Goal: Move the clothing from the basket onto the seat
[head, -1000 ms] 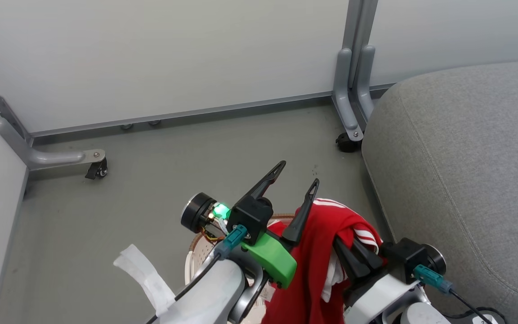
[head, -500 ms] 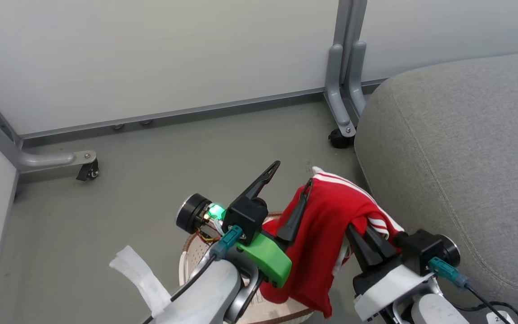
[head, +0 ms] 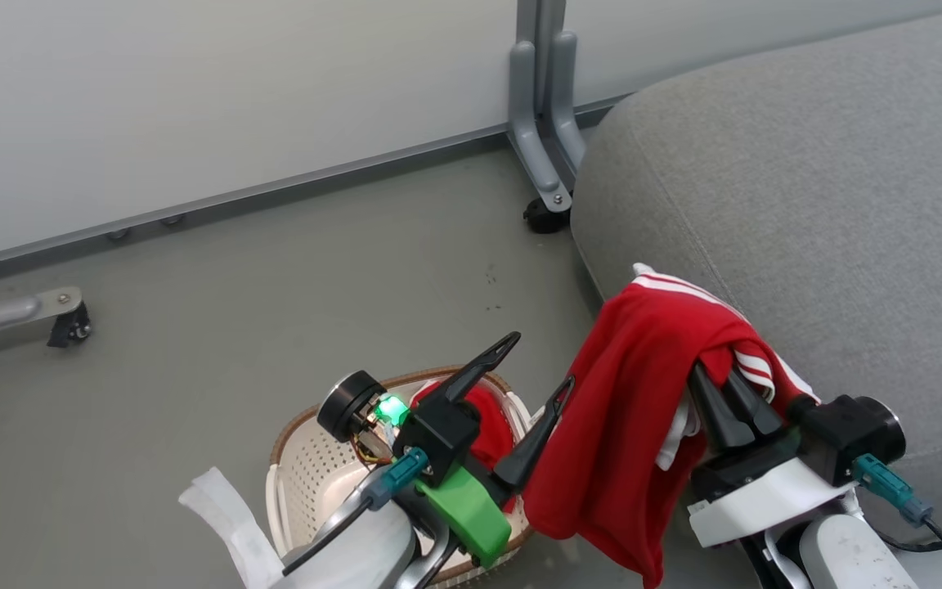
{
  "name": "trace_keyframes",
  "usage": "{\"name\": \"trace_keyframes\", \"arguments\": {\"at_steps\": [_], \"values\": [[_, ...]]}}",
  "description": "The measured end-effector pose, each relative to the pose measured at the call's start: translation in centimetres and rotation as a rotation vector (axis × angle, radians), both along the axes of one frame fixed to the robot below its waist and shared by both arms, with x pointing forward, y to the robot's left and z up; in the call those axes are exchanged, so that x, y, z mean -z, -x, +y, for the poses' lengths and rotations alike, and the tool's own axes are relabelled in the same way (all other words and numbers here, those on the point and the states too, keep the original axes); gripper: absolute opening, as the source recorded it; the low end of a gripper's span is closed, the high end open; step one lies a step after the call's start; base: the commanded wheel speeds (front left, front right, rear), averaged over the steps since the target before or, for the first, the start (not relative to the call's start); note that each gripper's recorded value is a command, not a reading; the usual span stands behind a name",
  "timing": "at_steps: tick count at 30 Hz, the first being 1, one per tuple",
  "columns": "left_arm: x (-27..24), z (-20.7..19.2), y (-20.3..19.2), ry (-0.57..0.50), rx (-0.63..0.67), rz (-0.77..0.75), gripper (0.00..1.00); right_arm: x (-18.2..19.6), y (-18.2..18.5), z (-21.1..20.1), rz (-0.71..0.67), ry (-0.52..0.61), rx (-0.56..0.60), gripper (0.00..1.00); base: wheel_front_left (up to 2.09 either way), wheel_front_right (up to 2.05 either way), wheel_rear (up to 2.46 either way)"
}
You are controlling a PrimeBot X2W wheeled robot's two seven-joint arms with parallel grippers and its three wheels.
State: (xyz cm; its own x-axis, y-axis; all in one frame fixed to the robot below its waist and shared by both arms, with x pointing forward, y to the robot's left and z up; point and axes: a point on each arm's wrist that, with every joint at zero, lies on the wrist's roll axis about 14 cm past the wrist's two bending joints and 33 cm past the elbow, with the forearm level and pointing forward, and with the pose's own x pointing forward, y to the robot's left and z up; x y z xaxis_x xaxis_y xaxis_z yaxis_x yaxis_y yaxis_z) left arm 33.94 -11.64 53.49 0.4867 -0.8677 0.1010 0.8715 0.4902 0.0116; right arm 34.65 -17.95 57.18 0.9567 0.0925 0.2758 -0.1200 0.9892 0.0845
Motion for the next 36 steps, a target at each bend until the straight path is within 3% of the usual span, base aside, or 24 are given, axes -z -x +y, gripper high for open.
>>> {"name": "trace_keyframes", "arguments": {"at_steps": [19, 27, 32, 36], "values": [[7.1, -5.4, 4.0, -0.084, 0.345, 0.146, 1.00, -0.3, 5.0, -8.8, 0.018, 0.035, 0.359, 0.00, 0.00, 0.00, 0.00], [9.7, -6.7, 4.6, -0.105, 0.455, 0.206, 1.00, -0.1, 4.9, -11.1, 0.057, 0.098, 0.453, 0.00, 0.00, 0.00, 0.00], [10.7, -7.6, 3.8, -0.096, 0.504, 0.226, 1.00, -5.0, 1.8, -13.4, -0.084, 0.202, 0.502, 0.00, 0.00, 0.00, 0.00], [10.7, -8.5, 2.3, -0.081, 0.536, 0.197, 1.00, -11.5, -0.2, -16.0, -0.275, 0.321, 0.574, 0.00, 0.00, 0.00, 0.00]]}}
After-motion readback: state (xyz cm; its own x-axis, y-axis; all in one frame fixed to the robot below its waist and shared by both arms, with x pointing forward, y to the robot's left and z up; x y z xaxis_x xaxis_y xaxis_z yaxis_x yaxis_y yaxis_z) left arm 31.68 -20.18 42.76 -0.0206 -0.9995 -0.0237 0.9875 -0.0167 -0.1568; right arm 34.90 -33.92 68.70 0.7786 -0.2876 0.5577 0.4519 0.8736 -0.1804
